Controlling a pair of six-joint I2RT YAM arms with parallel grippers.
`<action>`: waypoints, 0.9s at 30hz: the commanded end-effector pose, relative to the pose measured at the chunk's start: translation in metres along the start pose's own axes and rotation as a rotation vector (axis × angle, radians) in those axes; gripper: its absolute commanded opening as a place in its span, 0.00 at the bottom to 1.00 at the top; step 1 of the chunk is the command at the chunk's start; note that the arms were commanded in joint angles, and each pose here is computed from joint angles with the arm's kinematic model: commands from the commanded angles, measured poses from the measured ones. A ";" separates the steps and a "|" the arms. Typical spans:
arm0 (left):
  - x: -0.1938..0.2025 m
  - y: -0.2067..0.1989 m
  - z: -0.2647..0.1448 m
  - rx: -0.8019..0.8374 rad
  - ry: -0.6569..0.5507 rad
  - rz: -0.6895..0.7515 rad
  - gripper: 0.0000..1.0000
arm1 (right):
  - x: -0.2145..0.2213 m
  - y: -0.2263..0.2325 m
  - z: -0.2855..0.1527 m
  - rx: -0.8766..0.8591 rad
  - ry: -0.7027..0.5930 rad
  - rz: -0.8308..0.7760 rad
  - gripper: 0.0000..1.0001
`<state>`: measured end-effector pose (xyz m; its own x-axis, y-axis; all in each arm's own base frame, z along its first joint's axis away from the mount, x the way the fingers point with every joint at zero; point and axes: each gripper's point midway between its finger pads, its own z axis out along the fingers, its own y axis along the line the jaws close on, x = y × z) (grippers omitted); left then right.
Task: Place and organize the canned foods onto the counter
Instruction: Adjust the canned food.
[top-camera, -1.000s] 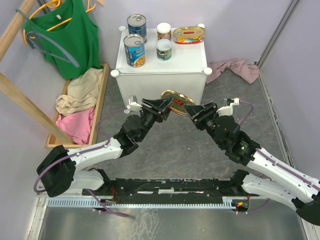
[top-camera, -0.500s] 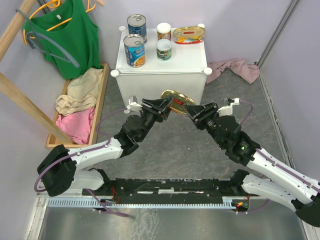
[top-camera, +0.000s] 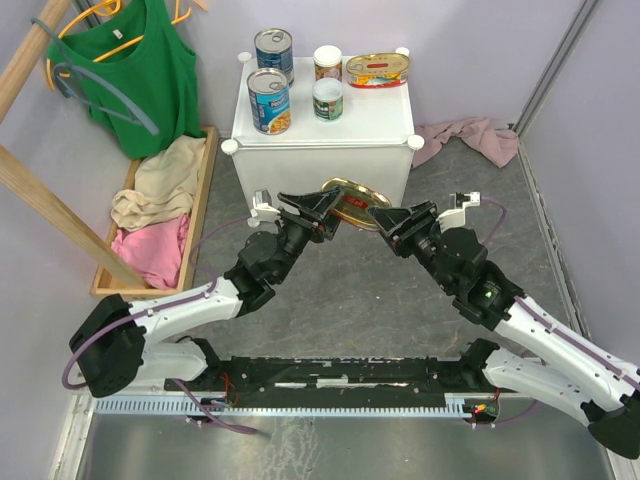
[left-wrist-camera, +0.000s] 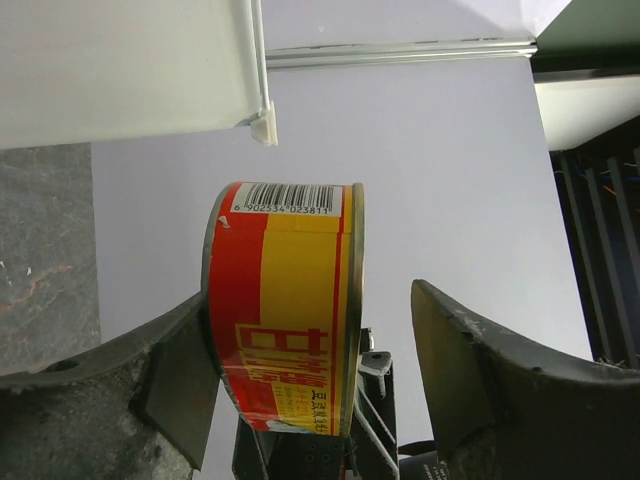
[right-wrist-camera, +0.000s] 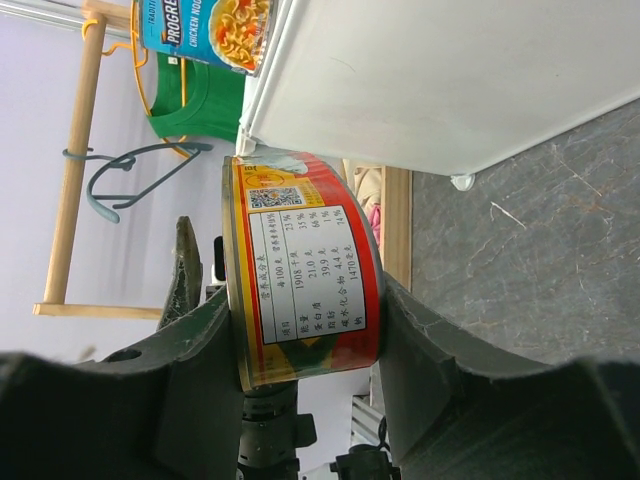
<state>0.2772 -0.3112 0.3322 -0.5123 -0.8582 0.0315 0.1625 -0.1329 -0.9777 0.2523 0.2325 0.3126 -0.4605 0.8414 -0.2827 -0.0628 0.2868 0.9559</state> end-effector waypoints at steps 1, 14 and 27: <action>-0.003 -0.059 -0.009 0.180 0.001 -0.040 0.79 | -0.022 0.035 -0.003 -0.086 -0.062 0.015 0.01; -0.008 -0.062 -0.018 0.188 0.011 -0.059 0.82 | -0.040 0.051 -0.003 -0.110 -0.066 0.001 0.01; -0.009 -0.063 -0.017 0.192 0.034 -0.056 0.83 | -0.068 0.068 0.010 -0.144 -0.074 0.025 0.01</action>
<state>0.2677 -0.2978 0.3537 -0.5368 -0.8426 0.0431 0.2142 -0.1855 -0.9590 0.2845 0.2073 0.3328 -0.4416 0.8519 -0.2814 -0.0487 0.2904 0.9557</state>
